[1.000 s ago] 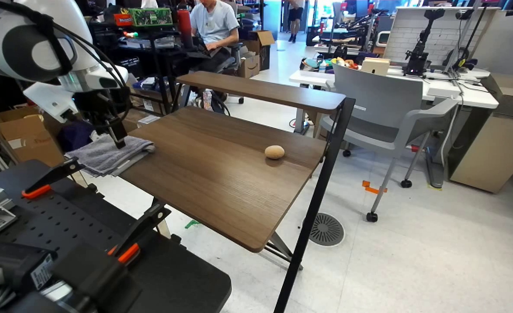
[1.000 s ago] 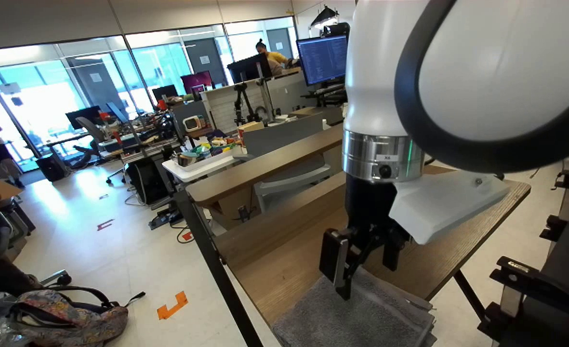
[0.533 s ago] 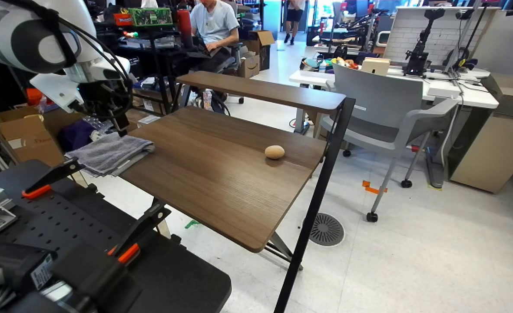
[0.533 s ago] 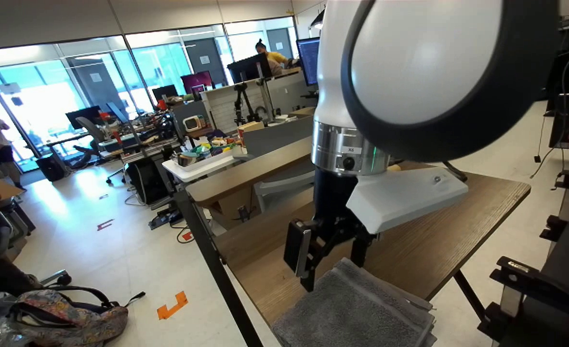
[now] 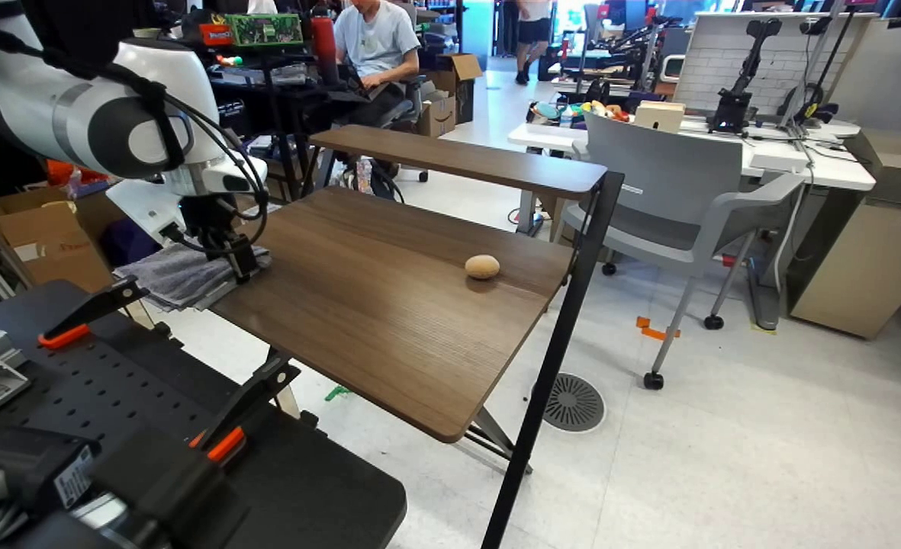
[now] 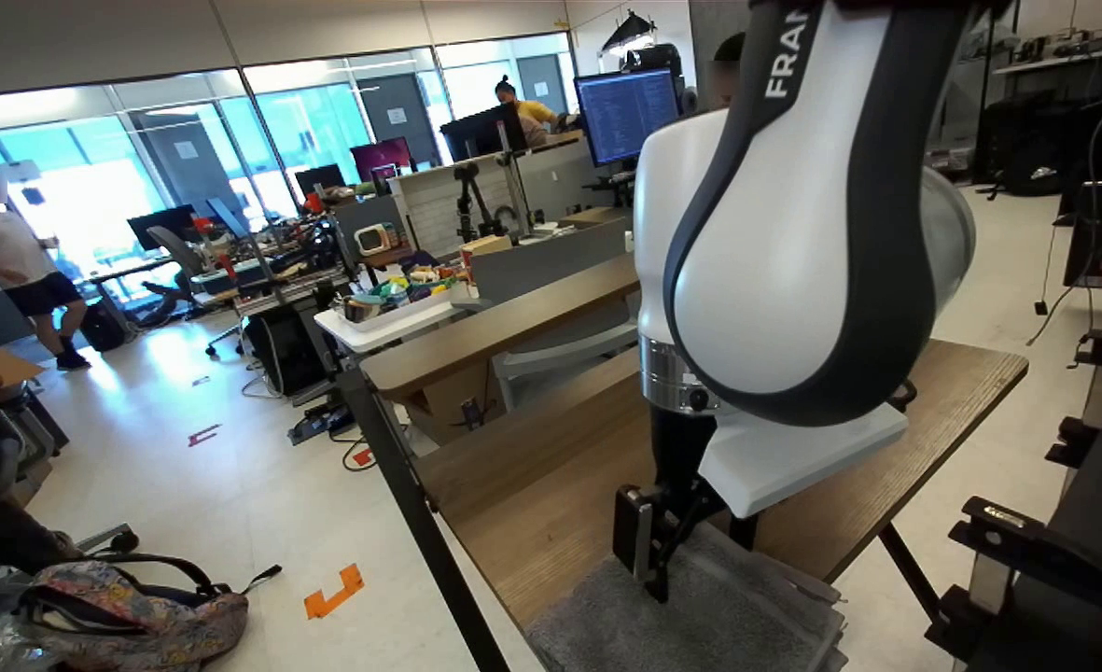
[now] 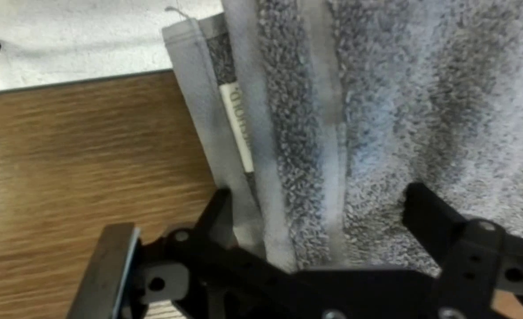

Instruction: Move the brown object to the right, the use the gray towel to wipe the table

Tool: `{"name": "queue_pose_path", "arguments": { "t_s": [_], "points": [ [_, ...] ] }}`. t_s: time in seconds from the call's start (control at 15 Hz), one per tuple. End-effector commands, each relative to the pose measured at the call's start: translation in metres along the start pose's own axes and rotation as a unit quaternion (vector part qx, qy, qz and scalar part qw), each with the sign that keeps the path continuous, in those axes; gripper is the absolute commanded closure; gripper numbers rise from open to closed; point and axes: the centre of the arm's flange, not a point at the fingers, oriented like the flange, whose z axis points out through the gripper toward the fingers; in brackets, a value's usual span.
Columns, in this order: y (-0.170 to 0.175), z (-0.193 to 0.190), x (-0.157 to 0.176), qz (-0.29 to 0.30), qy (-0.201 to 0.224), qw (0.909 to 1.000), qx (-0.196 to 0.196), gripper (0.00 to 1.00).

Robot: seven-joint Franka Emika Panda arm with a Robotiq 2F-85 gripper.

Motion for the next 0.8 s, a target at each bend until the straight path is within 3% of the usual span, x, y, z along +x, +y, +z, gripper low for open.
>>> {"name": "queue_pose_path", "arguments": {
  "t_s": [0.0,0.2,0.33,0.6,0.73],
  "points": [
    [-0.001,0.012,0.018,0.023,-0.023,0.9994,-0.01,0.0],
    [0.004,-0.001,0.049,0.032,0.007,0.9993,-0.02,0.0],
    [0.023,-0.022,0.097,0.055,0.065,0.9956,-0.039,0.0],
    [0.088,-0.079,0.192,0.145,0.141,0.9775,-0.061,0.0],
    [0.095,-0.112,0.199,0.195,0.139,0.9684,-0.071,0.0]
  ]
}}
